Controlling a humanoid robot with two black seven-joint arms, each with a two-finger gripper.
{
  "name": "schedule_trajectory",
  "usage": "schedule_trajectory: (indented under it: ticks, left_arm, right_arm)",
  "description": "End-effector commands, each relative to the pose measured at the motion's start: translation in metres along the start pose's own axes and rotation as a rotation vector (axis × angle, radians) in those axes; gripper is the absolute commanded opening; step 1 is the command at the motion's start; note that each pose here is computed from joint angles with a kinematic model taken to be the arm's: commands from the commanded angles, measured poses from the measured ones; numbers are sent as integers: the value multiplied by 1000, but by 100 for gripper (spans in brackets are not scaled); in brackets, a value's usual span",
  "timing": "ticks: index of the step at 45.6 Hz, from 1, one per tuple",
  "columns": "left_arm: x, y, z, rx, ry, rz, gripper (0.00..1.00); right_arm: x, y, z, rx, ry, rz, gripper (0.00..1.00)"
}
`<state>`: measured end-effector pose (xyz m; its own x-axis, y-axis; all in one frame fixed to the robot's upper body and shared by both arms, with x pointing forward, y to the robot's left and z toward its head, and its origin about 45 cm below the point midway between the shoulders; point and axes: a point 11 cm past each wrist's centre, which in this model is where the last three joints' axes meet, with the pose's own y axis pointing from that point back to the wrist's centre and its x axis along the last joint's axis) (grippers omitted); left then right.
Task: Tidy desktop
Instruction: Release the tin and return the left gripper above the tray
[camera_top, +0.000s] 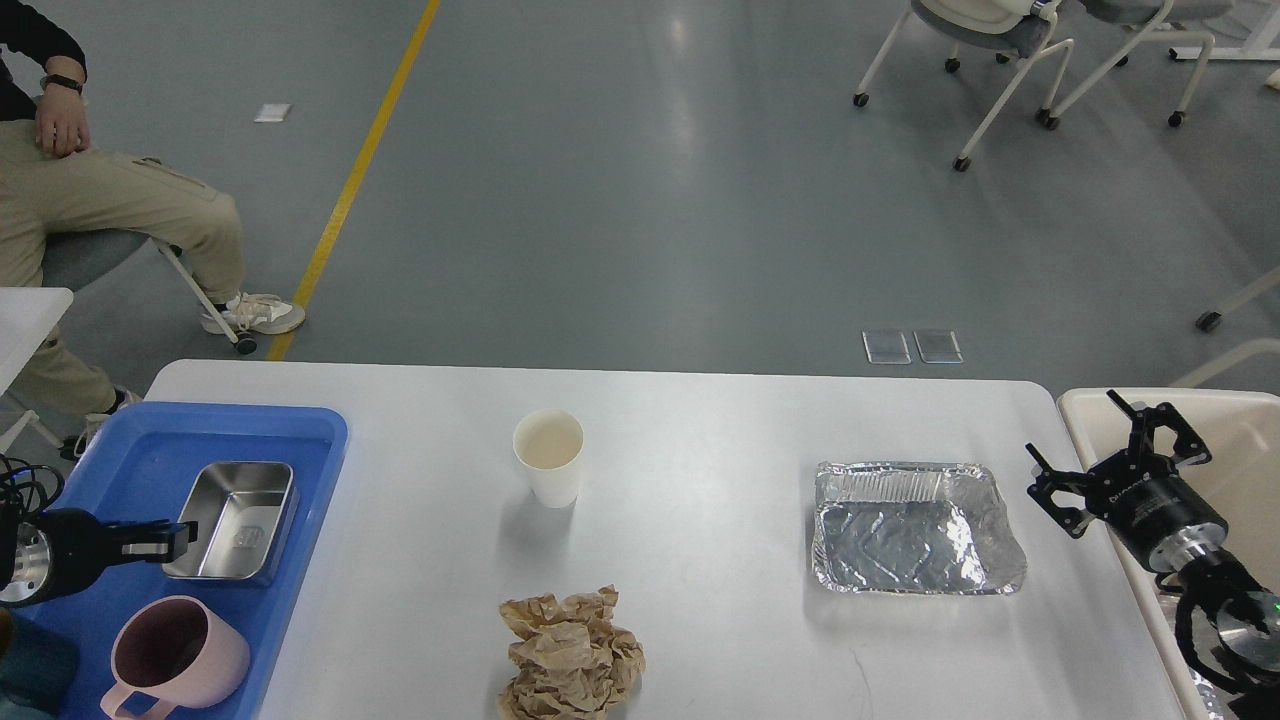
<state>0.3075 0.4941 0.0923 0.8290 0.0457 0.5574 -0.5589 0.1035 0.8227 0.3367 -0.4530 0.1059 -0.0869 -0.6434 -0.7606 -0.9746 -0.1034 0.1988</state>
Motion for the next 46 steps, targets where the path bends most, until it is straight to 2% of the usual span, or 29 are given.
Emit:
schedule_trajectory:
  ticks: [1, 2, 4, 14, 20, 26, 31, 37, 46]
  left_arm:
    - [9, 1, 2, -14, 75, 46, 78]
    - [13, 2, 2, -18, 100, 64, 86]
    - [19, 2, 4, -31, 159, 97, 92]
    - [58, 11, 8, -105, 396, 280, 94]
    - [95, 33, -2, -166, 575, 418, 94]
    - [130, 55, -6, -290, 808, 581, 94]
    - [137, 67, -15, -377, 970, 677, 96]
    - [132, 70, -19, -401, 985, 693, 97]
    - [120, 73, -18, -529, 1053, 733, 97]
  right_arm:
    - [0, 0, 0, -3, 5, 2, 100]
    - [0, 0, 0, -2, 5, 2, 100]
    - [0, 0, 1, -4, 4, 2, 100]
    - [1, 0, 1, -6, 6, 6, 100]
    - [0, -1, 2, -13, 16, 6, 100]
    - [0, -1, 2, -13, 18, 8, 100]
    - [0, -1, 2, -13, 18, 8, 100]
    - [0, -1, 0, -11, 19, 8, 100]
    - [0, -1, 2, -13, 18, 8, 100]
